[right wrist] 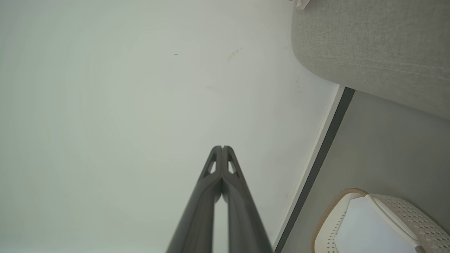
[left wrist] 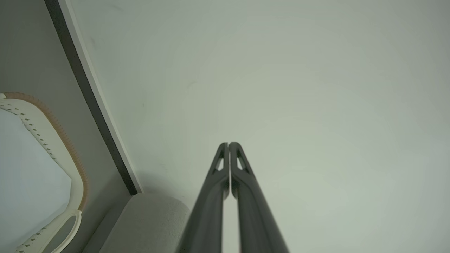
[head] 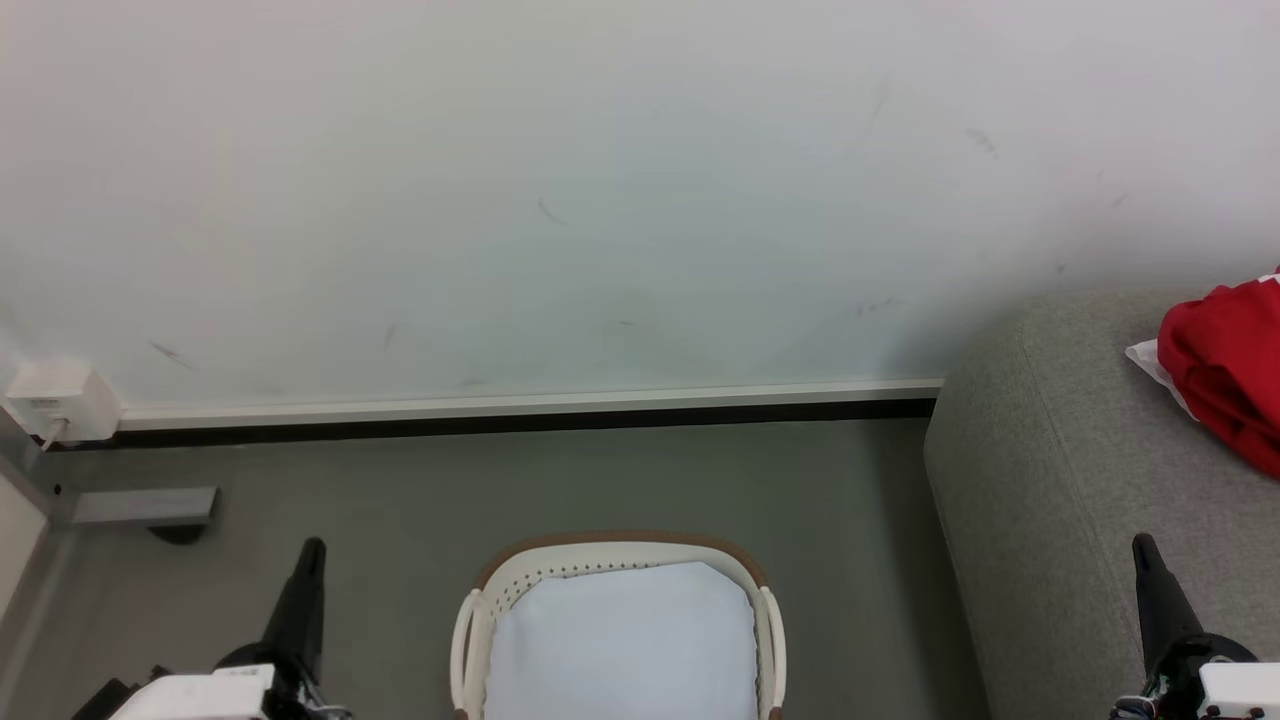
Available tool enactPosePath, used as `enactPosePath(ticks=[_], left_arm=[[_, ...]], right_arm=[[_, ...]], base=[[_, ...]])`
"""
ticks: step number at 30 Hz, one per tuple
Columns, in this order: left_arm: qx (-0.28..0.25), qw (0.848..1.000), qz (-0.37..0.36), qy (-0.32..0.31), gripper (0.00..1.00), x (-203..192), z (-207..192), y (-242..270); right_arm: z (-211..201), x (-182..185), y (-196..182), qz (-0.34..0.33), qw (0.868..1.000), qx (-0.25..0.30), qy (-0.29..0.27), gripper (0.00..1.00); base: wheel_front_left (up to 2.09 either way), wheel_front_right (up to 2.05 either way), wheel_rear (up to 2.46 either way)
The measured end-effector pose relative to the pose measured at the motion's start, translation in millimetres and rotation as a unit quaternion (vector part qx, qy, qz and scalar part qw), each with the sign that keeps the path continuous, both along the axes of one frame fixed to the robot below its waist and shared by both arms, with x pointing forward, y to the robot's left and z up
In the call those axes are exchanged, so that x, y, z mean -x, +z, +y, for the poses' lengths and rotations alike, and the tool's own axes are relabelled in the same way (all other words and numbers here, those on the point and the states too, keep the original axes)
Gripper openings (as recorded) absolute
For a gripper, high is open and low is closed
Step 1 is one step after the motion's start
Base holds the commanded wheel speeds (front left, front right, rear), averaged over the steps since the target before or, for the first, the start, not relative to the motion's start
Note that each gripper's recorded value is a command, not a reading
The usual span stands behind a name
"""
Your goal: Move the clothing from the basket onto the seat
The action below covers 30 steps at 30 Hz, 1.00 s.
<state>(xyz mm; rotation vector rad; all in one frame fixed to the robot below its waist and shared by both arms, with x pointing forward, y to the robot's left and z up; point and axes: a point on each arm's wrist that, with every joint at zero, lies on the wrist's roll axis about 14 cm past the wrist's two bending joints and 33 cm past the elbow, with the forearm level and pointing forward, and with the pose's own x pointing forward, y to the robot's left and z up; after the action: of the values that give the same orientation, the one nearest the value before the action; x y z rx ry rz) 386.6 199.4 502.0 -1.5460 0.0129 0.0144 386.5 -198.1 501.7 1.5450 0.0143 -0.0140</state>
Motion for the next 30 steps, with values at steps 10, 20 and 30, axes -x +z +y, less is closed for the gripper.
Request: enactPosePath(ticks=[10, 20, 30], left_arm=[[0.011, 1.000, -0.004, -0.001, 0.00, -1.3, 0.0, 2.3], [0.011, 1.000, -0.004, -0.001, 0.00, -1.3, 0.0, 2.4], [0.011, 1.000, -0.004, -0.001, 0.00, -1.3, 0.0, 2.4]], right_arm=[[-0.4, -0.7, 1.8, -0.004, 1.000, -0.017, 0.000, 0.00], [-0.4, -0.7, 1.8, -0.004, 1.000, -0.017, 0.001, 0.00], [-0.4, -0.7, 1.8, -0.004, 1.000, -0.017, 0.000, 0.00]], base=[[0.00, 0.00, 0.00], [0.00, 0.00, 0.00], [0.00, 0.00, 0.00]])
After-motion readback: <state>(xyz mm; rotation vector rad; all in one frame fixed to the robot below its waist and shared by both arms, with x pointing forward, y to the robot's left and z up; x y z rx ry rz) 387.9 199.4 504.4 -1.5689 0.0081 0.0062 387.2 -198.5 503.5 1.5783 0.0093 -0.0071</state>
